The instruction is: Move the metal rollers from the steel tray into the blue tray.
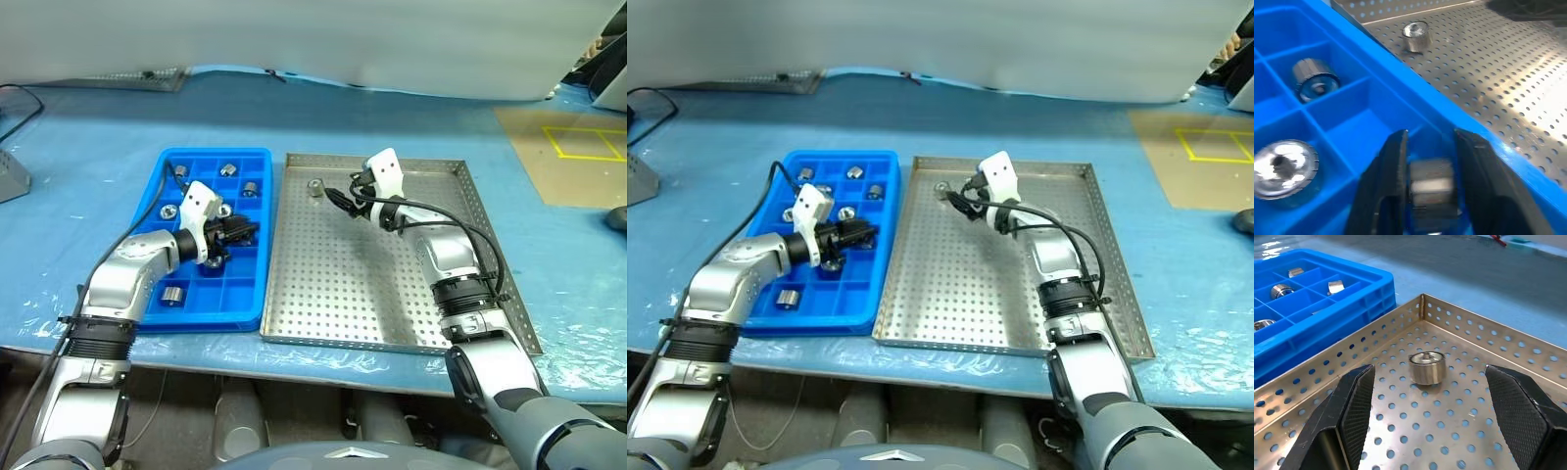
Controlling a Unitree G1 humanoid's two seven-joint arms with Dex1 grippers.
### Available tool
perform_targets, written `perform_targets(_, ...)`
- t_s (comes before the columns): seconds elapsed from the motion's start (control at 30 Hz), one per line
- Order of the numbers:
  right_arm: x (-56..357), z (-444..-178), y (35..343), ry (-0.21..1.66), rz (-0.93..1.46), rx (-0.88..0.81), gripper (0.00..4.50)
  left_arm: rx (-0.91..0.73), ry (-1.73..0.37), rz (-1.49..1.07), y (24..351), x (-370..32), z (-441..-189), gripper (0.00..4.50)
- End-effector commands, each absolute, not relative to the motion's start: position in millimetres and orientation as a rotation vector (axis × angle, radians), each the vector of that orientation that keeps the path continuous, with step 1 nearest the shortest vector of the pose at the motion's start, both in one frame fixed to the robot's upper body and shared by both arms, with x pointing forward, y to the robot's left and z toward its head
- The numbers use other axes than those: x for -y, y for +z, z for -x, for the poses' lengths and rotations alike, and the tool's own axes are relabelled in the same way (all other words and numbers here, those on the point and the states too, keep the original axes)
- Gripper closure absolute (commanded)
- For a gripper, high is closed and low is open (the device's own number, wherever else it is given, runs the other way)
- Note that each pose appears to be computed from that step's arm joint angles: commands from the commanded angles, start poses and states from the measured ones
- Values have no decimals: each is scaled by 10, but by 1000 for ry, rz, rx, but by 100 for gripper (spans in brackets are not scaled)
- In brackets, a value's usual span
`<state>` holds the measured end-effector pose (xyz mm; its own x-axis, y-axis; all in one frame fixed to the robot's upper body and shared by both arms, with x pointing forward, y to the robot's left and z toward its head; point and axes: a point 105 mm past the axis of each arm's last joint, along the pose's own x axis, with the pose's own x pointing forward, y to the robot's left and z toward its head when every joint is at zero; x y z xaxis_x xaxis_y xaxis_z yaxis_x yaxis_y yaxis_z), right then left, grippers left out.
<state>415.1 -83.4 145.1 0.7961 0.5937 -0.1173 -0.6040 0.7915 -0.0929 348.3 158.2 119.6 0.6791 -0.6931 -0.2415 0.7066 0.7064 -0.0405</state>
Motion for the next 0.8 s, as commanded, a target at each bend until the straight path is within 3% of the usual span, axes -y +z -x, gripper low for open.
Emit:
perform_targets(0.03,728,-4277,1687,633,57,-5,75,-179,-813,-56,1402,-1489,-3435,140)
perform_targets(0.23,540,-4537,1470,582,-1,-154,75,-20,-643,53,1806,-1773,-3456,140)
perform_targets(0.43,482,-4551,1019,506,180,-302,75,97,-440,127,1958,-2144,-3197,140)
perform_targets(0.53,362,-4551,1109,540,132,-258,139,94,-361,155,1893,-2287,-3044,136)
perform_targets(0.8,82,-4544,1568,631,86,-23,414,181,-165,231,2034,-2691,-2955,136)
